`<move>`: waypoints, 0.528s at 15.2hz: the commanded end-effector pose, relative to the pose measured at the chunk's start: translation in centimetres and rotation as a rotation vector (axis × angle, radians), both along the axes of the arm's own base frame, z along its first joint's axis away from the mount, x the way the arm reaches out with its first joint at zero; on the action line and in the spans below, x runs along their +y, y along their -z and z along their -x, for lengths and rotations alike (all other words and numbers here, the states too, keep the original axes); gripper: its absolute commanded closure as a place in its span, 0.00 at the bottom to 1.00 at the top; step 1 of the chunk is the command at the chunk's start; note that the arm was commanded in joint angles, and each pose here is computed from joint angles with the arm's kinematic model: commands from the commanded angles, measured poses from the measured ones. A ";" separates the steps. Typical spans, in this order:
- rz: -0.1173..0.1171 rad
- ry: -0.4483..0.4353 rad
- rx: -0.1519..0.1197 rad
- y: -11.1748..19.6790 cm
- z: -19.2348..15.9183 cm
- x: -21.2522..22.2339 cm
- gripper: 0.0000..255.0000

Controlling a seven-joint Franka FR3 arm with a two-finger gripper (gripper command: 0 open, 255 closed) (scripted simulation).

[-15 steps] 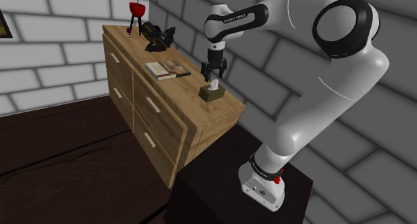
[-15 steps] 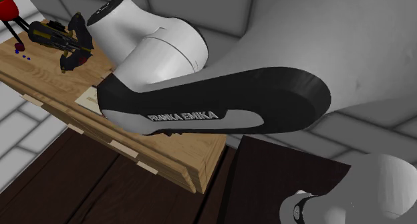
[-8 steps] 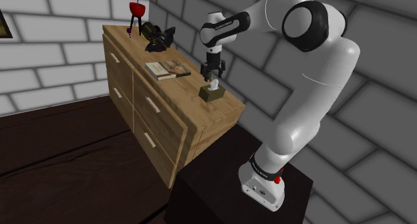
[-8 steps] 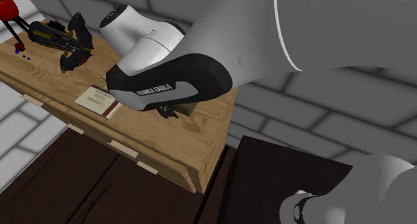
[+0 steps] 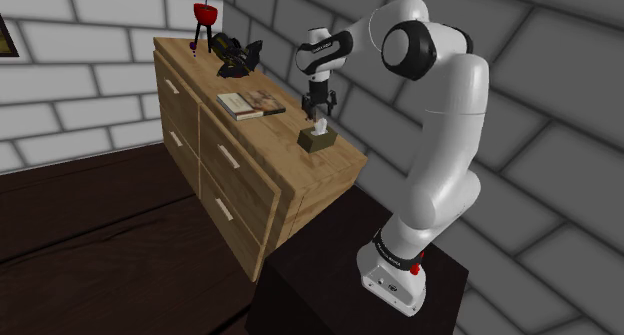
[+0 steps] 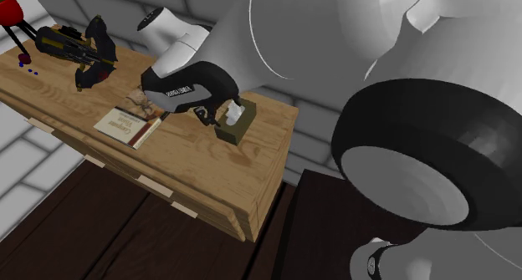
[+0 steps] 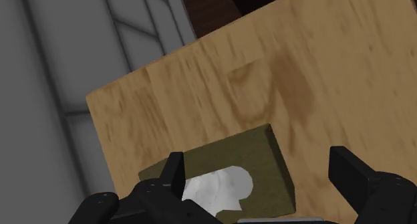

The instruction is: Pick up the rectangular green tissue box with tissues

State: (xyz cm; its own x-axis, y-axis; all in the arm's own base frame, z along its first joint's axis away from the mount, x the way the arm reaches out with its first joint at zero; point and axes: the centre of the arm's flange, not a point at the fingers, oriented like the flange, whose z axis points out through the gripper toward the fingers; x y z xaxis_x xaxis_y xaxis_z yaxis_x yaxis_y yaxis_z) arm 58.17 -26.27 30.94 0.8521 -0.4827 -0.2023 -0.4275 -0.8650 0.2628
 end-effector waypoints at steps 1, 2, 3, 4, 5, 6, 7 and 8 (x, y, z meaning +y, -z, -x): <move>0.018 0.031 0.004 1.2 -0.9 -1.9 0.00; 0.027 0.046 0.006 1.8 -1.4 -3.0 0.00; 0.036 0.062 0.009 2.3 -1.8 -4.1 0.00; 0.045 0.077 0.011 2.8 -2.3 -5.2 0.00; 0.054 0.093 0.013 3.2 -2.7 -6.4 0.00; 0.062 0.108 0.015 3.7 -3.2 -7.5 0.00; 0.071 0.123 0.017 4.2 -3.6 -8.7 0.00; 0.080 0.139 0.019 4.7 -4.0 -9.8 0.00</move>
State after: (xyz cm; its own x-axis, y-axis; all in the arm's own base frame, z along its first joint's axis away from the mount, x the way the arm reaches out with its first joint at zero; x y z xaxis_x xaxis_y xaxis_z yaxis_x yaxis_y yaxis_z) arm 61.71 -35.01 27.01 0.7822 -0.5969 -0.1786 -0.5242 -0.7854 0.3292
